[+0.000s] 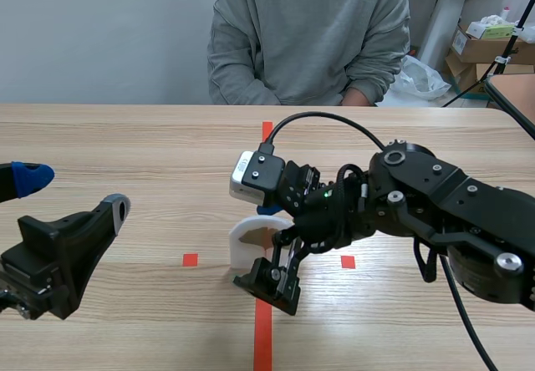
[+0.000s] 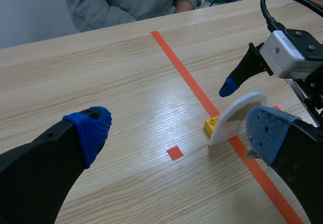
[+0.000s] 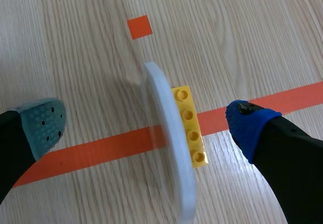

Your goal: Do the leaf sorting experiment

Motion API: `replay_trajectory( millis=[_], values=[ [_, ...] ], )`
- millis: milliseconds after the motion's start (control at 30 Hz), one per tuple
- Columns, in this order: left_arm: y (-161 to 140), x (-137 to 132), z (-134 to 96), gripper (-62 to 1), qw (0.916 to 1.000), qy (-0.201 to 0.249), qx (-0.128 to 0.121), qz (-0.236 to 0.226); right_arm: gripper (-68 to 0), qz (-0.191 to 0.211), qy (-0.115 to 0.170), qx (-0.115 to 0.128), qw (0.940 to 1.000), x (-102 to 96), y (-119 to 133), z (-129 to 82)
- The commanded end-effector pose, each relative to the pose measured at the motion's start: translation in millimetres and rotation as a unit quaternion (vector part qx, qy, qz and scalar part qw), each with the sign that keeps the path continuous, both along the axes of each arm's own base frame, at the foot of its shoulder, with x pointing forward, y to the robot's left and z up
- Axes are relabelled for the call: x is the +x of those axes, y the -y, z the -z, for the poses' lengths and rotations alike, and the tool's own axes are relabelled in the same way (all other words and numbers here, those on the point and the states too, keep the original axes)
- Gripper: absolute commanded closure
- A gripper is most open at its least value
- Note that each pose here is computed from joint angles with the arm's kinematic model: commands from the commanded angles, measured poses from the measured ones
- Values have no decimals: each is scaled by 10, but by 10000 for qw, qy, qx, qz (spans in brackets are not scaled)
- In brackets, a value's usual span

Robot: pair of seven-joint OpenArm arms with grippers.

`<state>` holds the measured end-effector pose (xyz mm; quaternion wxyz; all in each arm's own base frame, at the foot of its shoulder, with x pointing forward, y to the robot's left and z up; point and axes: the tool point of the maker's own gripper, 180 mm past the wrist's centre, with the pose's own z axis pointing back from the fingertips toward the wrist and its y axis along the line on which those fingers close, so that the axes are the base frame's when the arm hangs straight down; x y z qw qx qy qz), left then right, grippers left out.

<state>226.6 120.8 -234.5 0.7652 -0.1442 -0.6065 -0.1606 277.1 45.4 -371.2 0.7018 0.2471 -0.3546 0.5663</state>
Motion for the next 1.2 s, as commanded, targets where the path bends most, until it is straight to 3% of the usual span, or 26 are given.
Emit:
replay_trajectory(
  millis=[0,67,100,300,700,967,1167],
  values=[
    [31,15,-76,-572,9999,118,-94,2,-679,21,110,53,9999,79,15,-81],
    [31,15,-76,-572,9999,118,-94,2,-679,23,101,18,9999,77,23,-70],
    [31,15,-76,-572,9999,118,-94,2,-646,23,101,18,9999,77,23,-70],
    [31,15,-76,-572,9999,118,-94,2,-336,36,88,-52,9999,78,41,-51],
    [31,15,-76,-572,9999,118,-94,2,-25,37,87,-48,9999,78,40,-52],
    [31,15,-76,-572,9999,118,-94,2,-18,91,42,106,9999,86,12,-93],
    [31,15,-76,-572,9999,118,-94,2,-75,337,38,373,9987,200,44,-212]
  ],
)
